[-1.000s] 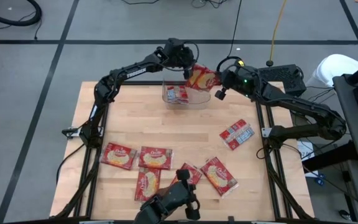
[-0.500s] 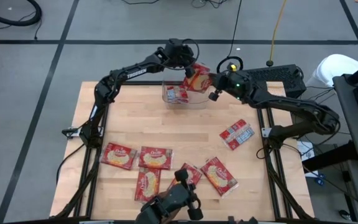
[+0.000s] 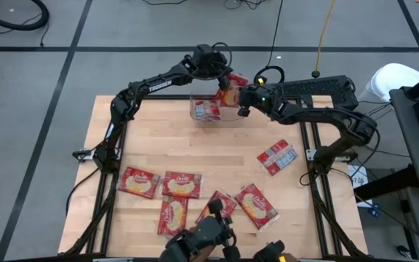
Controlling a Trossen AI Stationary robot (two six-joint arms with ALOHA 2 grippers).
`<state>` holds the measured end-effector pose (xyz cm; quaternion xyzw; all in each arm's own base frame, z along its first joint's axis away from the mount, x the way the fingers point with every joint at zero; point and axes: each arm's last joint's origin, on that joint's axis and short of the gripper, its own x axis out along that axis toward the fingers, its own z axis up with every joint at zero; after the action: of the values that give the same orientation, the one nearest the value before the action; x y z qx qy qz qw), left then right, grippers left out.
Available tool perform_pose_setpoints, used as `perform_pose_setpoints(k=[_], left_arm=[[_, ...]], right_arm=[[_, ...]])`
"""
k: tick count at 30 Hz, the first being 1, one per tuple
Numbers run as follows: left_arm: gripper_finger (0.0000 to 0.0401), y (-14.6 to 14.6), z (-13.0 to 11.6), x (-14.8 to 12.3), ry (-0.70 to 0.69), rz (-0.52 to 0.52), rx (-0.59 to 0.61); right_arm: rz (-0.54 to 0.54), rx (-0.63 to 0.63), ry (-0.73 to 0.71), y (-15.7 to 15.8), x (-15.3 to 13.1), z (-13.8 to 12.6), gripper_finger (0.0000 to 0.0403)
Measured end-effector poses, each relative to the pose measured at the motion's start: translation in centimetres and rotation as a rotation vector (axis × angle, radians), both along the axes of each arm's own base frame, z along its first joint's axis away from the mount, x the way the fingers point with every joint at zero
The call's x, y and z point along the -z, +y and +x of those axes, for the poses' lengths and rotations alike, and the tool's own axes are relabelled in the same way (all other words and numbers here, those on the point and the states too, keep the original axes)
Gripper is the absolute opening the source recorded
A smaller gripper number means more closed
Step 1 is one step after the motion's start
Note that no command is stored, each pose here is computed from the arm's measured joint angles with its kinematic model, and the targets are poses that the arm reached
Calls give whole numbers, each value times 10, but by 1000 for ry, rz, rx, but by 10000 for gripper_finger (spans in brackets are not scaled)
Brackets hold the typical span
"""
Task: Sort popcorn bags into baskets
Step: Adjust the red popcorn bags in the transparent bin
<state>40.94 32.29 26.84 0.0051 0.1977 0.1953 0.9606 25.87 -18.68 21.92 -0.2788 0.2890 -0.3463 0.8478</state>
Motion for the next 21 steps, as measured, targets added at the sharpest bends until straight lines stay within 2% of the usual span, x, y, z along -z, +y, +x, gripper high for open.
perform_pose_setpoints(k=[9,16,21], left_arm=[[0,-10,8,-1,-13,-15,34],[0,-18,13,0,-22,-61,64],[8,-20,11,5,26,-92,75]], right_arm=[[-15,25,35,-13,9,-3,0],[20,-19,38,-20,18,-4,0],[21,-21,43,-20,19,-4,0]])
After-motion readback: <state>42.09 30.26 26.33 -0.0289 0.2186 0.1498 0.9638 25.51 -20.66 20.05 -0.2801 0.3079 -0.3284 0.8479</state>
